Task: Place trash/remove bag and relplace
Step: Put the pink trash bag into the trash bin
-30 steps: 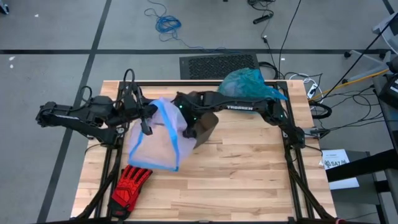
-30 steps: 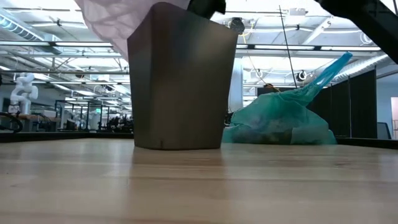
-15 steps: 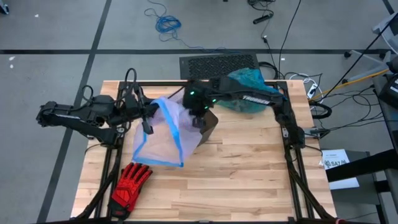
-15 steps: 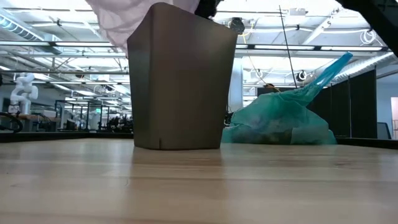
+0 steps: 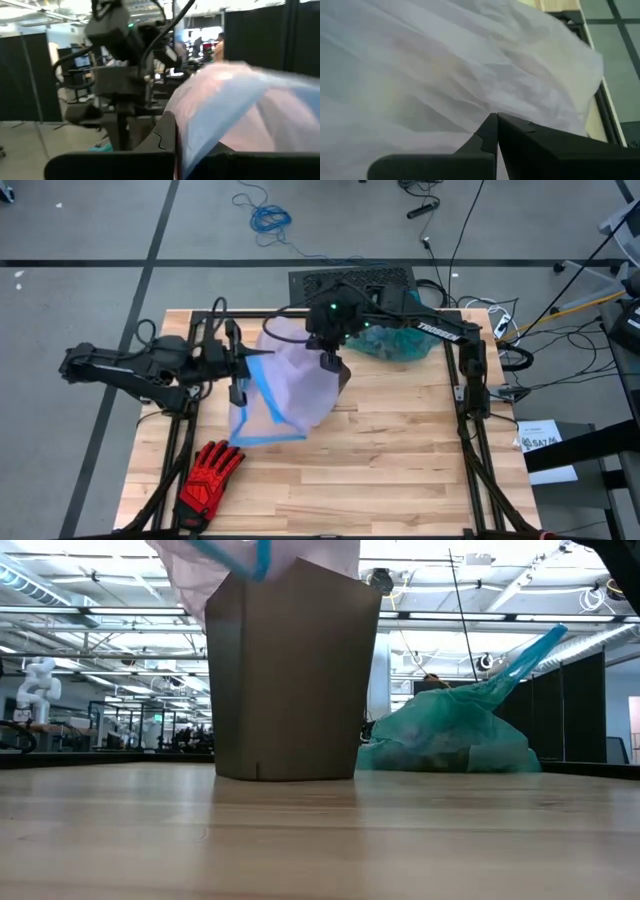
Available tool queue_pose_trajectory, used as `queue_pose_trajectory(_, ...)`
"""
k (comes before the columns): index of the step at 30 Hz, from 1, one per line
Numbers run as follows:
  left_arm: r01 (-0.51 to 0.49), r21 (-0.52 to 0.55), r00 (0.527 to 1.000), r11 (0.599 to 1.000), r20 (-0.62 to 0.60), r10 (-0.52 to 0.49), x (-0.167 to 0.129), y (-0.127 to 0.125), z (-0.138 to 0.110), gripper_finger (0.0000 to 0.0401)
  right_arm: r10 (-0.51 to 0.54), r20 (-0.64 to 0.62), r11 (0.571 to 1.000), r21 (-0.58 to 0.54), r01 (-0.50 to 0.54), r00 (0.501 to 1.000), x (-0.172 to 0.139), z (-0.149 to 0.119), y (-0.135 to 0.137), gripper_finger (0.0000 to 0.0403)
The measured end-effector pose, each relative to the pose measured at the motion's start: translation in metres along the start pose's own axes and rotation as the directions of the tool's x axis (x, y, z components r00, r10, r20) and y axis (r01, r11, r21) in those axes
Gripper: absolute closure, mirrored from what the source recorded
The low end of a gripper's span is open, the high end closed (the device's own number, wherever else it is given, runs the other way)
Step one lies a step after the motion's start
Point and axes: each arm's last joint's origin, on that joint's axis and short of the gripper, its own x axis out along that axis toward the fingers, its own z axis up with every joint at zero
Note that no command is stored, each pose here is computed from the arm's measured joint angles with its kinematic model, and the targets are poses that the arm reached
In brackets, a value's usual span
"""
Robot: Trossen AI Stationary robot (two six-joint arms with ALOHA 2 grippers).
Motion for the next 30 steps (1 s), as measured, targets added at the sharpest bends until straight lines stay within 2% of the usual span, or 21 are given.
queue_pose_trajectory(4,0.059,-0.007,0.998,0.998,0.038,-0.059,0.005,-0.003,0.001,0.0401,-0.012,0.017,1.000,-0.026,0.012,1.000,-0.001,0.001,-0.004,0.0403)
queue_pose_trajectory(11,0.112,-0.034,0.990,0.993,0.086,-0.108,0.005,-0.004,0.005,0.0401,-0.066,0.240,0.994,-0.064,0.084,0.968,0.000,0.021,-0.028,0.0403)
queue_pose_trajectory(13,0.120,-0.033,0.989,0.992,0.088,-0.117,0.005,-0.004,0.005,0.0401,-0.027,0.285,0.996,-0.077,0.051,0.958,0.010,0.024,-0.034,0.0403)
queue_pose_trajectory(16,0.121,-0.033,0.989,0.992,0.090,-0.118,0.005,-0.004,0.005,0.0401,0.136,0.254,0.988,-0.101,-0.114,0.958,0.040,0.018,-0.040,0.0403)
queue_pose_trajectory(20,0.128,-0.030,0.988,0.991,0.090,-0.125,0.005,-0.005,0.005,0.0401,0.299,0.109,0.954,-0.053,-0.294,0.948,0.081,-0.001,-0.041,0.0403)
queue_pose_trajectory(24,0.144,-0.029,0.986,0.989,0.091,-0.141,0.004,-0.005,0.005,0.0401,0.326,-0.068,0.945,0.023,-0.325,0.943,0.094,-0.021,-0.035,0.0403)
queue_pose_trajectory(28,0.153,-0.028,0.985,0.988,0.091,-0.150,0.003,-0.005,0.005,0.0401,0.353,-0.119,0.936,0.038,-0.351,0.928,0.090,-0.023,-0.020,0.0403)
queue_pose_trajectory(30,0.171,-0.028,0.981,0.985,0.094,-0.168,0.003,-0.006,0.006,0.0401,0.327,-0.131,0.945,0.036,-0.325,0.936,0.088,-0.022,-0.015,0.0403)
